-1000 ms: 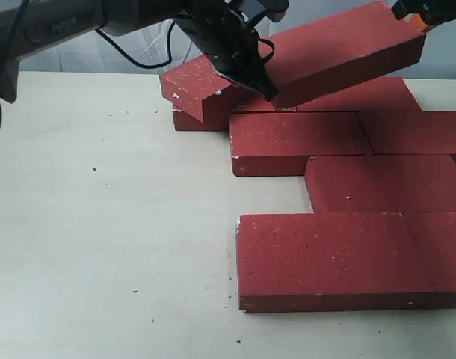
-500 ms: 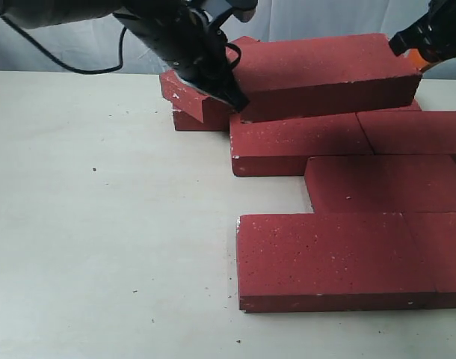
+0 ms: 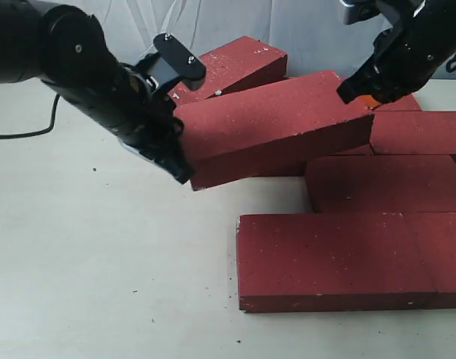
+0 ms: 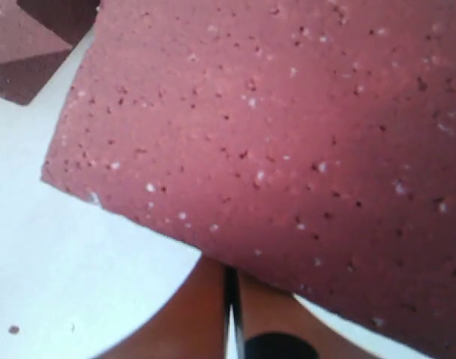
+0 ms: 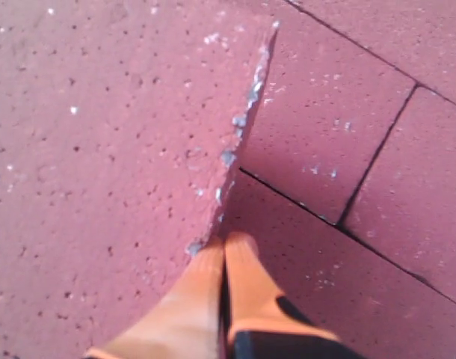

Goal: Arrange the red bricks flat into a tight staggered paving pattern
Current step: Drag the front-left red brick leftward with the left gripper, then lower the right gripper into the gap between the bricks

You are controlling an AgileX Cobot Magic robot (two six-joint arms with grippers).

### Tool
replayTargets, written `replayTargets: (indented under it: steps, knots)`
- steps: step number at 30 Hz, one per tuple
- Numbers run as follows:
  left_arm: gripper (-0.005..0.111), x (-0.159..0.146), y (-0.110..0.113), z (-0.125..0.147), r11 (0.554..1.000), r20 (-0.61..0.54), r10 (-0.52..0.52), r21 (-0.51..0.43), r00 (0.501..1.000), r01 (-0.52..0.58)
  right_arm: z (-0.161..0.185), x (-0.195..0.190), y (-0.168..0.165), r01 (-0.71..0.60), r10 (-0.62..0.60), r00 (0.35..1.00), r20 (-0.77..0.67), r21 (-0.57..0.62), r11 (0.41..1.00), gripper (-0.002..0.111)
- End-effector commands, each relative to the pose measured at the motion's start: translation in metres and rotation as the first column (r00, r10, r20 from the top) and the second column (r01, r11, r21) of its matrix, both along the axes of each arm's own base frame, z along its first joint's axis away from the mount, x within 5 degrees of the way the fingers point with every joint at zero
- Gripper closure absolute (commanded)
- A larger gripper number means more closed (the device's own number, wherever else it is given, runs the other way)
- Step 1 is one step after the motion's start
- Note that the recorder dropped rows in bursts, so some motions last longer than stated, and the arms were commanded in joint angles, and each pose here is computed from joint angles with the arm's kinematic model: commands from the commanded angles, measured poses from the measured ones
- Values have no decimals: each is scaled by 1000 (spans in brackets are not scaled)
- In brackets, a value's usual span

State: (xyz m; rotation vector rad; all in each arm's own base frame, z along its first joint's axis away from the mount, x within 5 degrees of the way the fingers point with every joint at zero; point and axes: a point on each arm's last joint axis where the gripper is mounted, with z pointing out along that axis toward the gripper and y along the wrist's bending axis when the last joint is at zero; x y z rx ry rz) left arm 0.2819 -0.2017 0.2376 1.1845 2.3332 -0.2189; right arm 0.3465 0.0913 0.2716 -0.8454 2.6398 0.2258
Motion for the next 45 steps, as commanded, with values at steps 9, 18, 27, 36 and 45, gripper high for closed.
replayTargets:
  steps: [9, 18, 27, 36, 45]
  knots:
    - [107, -10, 38, 0, 971, 95, 190, -169, 977, -172, -19, -38, 95, -90, 108, 991, -81, 195, 977, 109]
    - [107, -6, 89, -20, 951, 79, 302, -91, 950, -295, -49, -45, 148, -146, 156, 987, -28, 210, 967, 109]
    - [107, -8, 136, -52, 889, 94, 458, -76, 884, -452, -81, -38, 172, -142, 139, 990, 28, 212, 967, 109]
    - [107, -10, 144, -86, 877, 67, 481, -29, 874, -480, -105, -26, 167, -196, 188, 979, 80, 96, 976, 109]
    - [107, 0, 155, -98, 857, 98, 516, -30, 851, -515, -105, -19, 151, -201, 198, 978, 71, 41, 979, 109]
